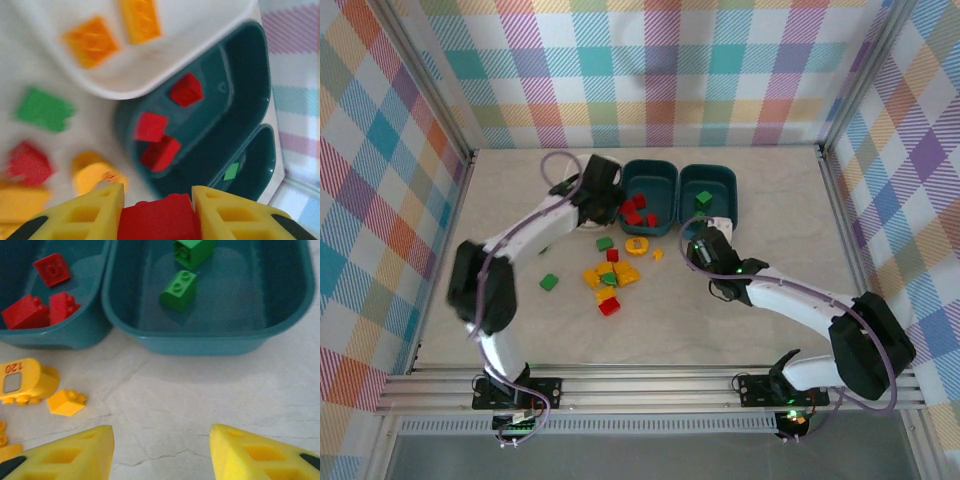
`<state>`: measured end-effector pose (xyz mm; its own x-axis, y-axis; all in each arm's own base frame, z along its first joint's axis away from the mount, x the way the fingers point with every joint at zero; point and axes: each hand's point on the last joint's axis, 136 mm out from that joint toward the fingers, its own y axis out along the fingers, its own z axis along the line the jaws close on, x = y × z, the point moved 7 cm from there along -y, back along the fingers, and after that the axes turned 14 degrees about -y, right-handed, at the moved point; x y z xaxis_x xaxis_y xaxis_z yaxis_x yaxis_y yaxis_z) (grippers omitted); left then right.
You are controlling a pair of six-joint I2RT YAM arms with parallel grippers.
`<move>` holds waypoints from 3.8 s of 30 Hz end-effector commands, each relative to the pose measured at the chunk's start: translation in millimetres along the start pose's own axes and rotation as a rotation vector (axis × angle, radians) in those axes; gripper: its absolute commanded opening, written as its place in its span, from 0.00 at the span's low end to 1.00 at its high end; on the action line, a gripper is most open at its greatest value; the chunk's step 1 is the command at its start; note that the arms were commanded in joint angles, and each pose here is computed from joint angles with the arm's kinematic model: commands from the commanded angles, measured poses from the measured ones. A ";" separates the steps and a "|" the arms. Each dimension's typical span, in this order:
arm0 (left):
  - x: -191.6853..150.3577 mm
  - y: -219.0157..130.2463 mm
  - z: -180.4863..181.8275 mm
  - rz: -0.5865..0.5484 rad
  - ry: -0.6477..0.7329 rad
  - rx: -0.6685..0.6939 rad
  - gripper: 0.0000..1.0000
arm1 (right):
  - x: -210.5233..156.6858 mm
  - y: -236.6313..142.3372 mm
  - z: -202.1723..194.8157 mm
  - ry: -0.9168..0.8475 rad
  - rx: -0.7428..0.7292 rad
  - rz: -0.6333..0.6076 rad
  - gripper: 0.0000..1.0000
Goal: Sort the legos into containers by color
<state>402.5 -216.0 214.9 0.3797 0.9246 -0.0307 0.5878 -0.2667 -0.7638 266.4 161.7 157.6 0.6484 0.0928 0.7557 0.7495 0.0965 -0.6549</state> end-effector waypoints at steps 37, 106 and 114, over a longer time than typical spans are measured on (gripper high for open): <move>152.8 -50.2 113.9 -0.337 0.571 0.501 0.89 | -0.1 -18.9 -21.7 0.188 0.101 -0.067 0.65; 97.8 15.6 163.1 0.028 0.499 0.547 0.71 | 0.4 -19.6 -17.0 0.168 0.145 -0.064 0.68; 94.7 13.6 169.2 -0.035 0.525 0.603 0.76 | -0.1 -18.3 -16.0 0.164 0.149 -0.057 0.68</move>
<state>337.2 -93.3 89.4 0.7555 0.6283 0.1858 0.2024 0.0460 -0.9782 251.3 141.6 166.8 0.6418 -0.0789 0.7628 0.7564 0.2288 -0.6128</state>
